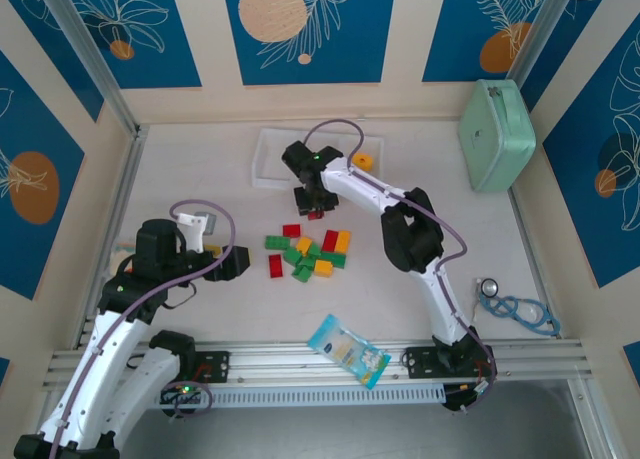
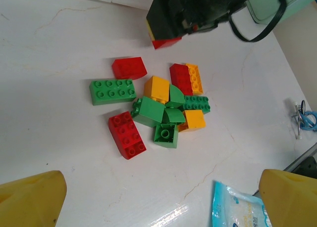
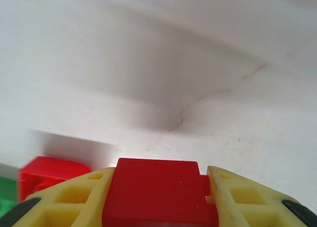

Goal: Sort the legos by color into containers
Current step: Pick up the lego from the center of the table, then place the lego in the container.

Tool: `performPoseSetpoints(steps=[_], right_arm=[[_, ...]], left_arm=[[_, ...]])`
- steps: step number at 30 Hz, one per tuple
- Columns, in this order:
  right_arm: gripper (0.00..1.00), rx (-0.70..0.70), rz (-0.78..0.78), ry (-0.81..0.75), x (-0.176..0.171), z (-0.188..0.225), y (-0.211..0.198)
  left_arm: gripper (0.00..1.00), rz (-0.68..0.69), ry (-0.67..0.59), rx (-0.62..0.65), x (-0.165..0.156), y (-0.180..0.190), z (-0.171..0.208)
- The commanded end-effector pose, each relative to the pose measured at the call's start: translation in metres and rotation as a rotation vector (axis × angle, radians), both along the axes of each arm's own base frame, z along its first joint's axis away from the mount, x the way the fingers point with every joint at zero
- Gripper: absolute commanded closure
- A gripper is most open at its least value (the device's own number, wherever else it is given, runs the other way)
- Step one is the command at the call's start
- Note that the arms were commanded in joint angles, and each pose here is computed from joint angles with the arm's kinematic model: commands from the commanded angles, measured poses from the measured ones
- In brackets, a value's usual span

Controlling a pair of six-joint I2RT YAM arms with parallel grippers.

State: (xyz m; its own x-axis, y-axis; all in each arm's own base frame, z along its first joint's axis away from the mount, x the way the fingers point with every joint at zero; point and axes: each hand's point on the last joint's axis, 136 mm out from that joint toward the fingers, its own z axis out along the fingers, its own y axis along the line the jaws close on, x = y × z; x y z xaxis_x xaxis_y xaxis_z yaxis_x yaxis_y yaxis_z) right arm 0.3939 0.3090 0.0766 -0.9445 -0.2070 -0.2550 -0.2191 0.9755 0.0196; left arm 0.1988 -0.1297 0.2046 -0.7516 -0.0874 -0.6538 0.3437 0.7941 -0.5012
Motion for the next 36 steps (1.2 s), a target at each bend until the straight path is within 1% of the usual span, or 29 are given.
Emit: performPoseSetpoints(steps=[1, 5, 12, 19, 21, 22, 24, 27, 28, 29, 33, 36], right_arm=[[0.69, 0.076, 0.019, -0.175, 0.033, 0.057, 0.011], [0.69, 0.117, 0.018, -0.238, 0.064, 0.074, 0.014], [0.68, 0.155, -0.022, -0.286, 0.114, 0.077, 0.002], [0.65, 0.231, -0.053, -0.277, 0.14, 0.064, -0.009], [0.63, 0.244, -0.051, -0.281, 0.145, 0.062, -0.009], [0.6, 0.246, -0.05, -0.284, 0.146, 0.062, -0.009], [0.48, 0.255, -0.044, -0.289, 0.148, 0.063, -0.007], [0.27, 0.255, -0.047, -0.3, 0.149, 0.069, -0.008], [0.19, 0.251, -0.053, -0.303, 0.149, 0.072, -0.009], [0.14, 0.249, -0.06, -0.308, 0.148, 0.077, -0.011], [0.07, 0.228, -0.081, -0.32, 0.139, 0.101, -0.021], [0.01, 0.219, -0.092, -0.318, 0.124, 0.12, -0.031]], left_arm=[[0.01, -0.011, -0.009, 0.007, 0.0, 0.0, 0.001], [0.01, -0.01, -0.01, 0.007, 0.0, 0.0, 0.001], [0.01, -0.006, -0.002, 0.013, 0.001, 0.0, -0.002], [0.01, 0.0, 0.01, 0.02, 0.003, 0.001, -0.005], [0.01, 0.002, 0.018, 0.025, 0.004, 0.001, -0.006], [0.01, 0.003, 0.02, 0.026, 0.004, 0.001, -0.007], [0.01, 0.008, 0.028, 0.032, 0.004, 0.002, -0.009], [0.01, 0.02, 0.036, 0.042, 0.006, 0.004, -0.01], [0.0, 0.033, 0.044, 0.054, 0.007, 0.006, -0.013], [0.01, 0.052, 0.051, 0.07, 0.009, 0.01, -0.015], [0.0, 0.077, 0.083, 0.099, 0.011, 0.015, -0.022], [0.01, 0.071, 0.109, 0.105, 0.012, 0.013, -0.027]])
